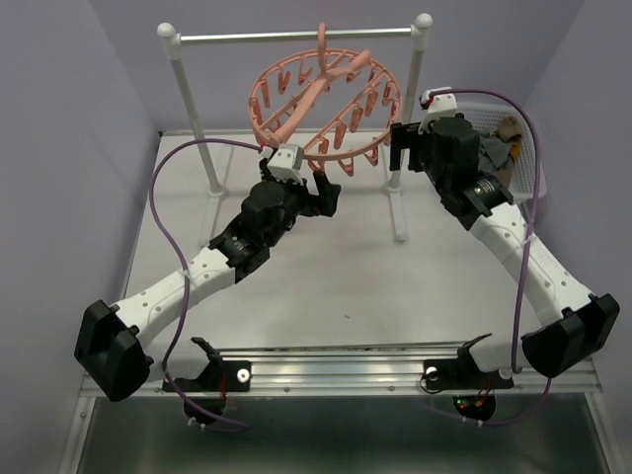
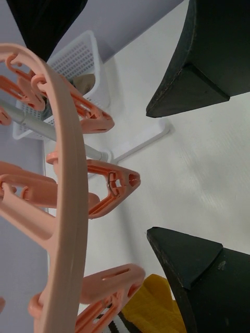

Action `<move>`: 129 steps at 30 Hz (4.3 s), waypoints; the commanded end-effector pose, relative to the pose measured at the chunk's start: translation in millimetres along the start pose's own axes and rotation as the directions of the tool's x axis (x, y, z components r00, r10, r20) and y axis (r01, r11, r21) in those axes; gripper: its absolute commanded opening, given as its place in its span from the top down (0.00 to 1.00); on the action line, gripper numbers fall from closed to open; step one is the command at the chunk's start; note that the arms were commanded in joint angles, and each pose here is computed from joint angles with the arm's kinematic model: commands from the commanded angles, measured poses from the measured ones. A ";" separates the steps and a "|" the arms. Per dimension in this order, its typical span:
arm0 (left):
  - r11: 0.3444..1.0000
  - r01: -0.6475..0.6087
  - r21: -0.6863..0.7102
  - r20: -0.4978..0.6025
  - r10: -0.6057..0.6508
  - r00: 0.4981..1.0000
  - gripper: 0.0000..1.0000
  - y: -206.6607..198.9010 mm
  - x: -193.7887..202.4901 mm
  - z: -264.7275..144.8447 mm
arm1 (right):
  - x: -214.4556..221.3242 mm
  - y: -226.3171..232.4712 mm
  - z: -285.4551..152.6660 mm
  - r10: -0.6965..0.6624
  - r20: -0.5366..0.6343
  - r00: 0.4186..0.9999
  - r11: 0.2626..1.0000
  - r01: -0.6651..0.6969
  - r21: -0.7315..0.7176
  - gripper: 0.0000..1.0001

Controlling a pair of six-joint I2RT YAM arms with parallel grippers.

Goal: Clip the socks to the hanger
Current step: Open the clamp at the hanger.

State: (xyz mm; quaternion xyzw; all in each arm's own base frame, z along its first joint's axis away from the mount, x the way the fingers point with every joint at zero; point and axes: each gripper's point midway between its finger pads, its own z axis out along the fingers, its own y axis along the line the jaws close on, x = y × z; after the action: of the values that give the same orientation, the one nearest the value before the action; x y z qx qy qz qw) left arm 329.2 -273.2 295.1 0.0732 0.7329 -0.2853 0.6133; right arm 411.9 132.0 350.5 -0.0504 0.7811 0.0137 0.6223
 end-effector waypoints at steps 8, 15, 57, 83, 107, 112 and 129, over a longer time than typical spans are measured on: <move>0.988 0.058 -0.143 0.153 -0.036 0.988 0.01 22.9 -47.3 -16.9 | -27.6 24.8 -33.5 -0.188 0.125 0.974 0.948 0.213 -0.235 0.00; 0.981 0.054 -0.187 0.171 -0.021 0.985 0.01 36.2 -52.0 -32.1 | -37.2 46.3 -52.5 -0.393 0.273 0.878 0.802 0.472 -0.366 0.00; 0.906 -0.127 0.404 0.125 0.083 0.989 0.01 48.7 -76.5 -38.9 | -20.4 122.3 -7.6 -0.622 0.590 0.514 0.171 0.825 -0.539 0.71; 0.918 -0.081 0.389 0.229 -0.011 0.973 0.12 57.7 -119.7 6.3 | -8.0 120.3 -5.9 -0.642 0.576 0.506 0.146 0.818 -0.556 0.73; 0.893 -0.162 0.419 0.285 0.040 0.958 0.30 45.9 -122.3 17.9 | -3.8 121.7 -2.7 -0.641 0.566 0.519 0.150 0.807 -0.571 0.73; 0.877 -0.164 0.452 0.296 0.026 0.955 0.33 38.9 -125.6 14.2 | -1.0 125.2 -5.7 -0.638 0.564 0.524 0.143 0.801 -0.581 0.73; 0.867 -0.158 0.472 0.307 0.007 0.952 0.43 36.3 -129.5 15.5 | -1.4 124.0 -5.9 -0.642 0.561 0.523 0.147 0.802 -0.580 0.73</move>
State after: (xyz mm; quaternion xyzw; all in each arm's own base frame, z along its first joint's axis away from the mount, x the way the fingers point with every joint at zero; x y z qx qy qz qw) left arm 399.6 -218.1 360.3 0.1885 0.5891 -0.4396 0.6513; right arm 392.9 260.3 348.9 -0.6977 0.4798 0.0648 0.5280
